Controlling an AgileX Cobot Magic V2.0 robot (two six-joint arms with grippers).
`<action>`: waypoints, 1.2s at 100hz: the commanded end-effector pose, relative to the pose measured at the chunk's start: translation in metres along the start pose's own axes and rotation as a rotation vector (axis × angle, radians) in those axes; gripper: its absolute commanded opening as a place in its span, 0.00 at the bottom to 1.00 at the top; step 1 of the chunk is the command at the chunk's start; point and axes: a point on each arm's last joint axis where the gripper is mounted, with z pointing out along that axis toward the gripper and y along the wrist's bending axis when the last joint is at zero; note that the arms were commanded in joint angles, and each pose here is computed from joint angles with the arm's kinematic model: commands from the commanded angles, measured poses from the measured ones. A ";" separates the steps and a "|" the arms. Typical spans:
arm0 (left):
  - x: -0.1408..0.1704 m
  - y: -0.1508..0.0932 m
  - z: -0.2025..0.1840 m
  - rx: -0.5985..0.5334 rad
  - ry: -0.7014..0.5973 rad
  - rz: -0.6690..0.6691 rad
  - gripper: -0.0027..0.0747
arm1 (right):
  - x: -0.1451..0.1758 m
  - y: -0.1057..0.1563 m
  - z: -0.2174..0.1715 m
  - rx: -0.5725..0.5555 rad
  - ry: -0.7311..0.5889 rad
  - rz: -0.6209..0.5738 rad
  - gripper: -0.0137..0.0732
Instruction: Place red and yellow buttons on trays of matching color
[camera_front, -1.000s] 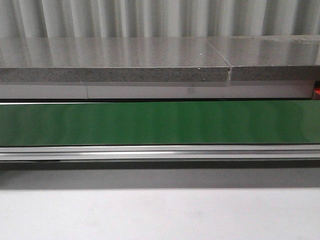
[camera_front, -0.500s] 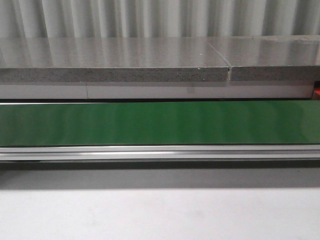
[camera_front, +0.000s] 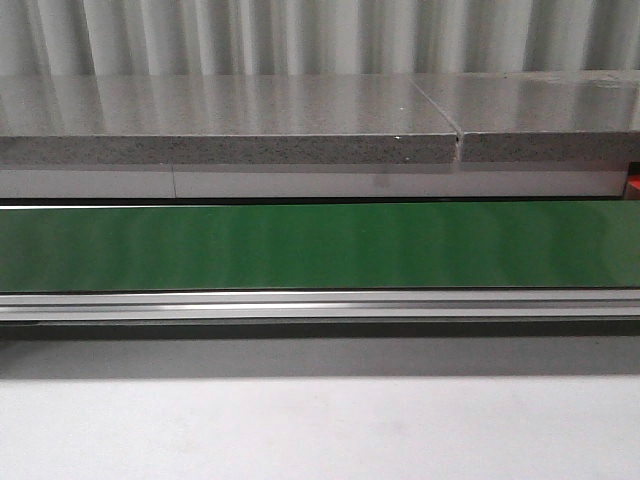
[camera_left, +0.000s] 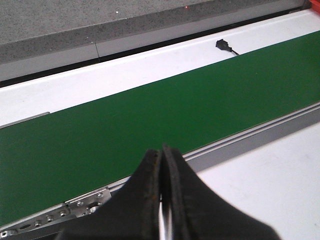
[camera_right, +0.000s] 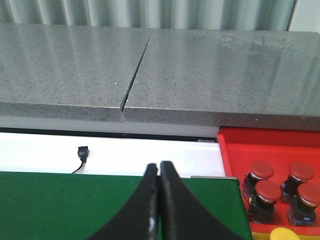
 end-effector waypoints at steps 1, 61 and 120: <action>-0.013 0.000 -0.004 -0.001 -0.083 -0.011 0.01 | -0.006 -0.002 -0.009 0.028 -0.129 -0.015 0.08; -0.013 0.000 -0.004 -0.001 -0.083 -0.011 0.01 | 0.077 -0.005 -0.030 0.047 -0.356 0.056 0.08; -0.013 0.000 -0.003 -0.002 -0.083 -0.011 0.01 | 0.122 -0.004 -0.035 0.039 -0.316 0.033 0.08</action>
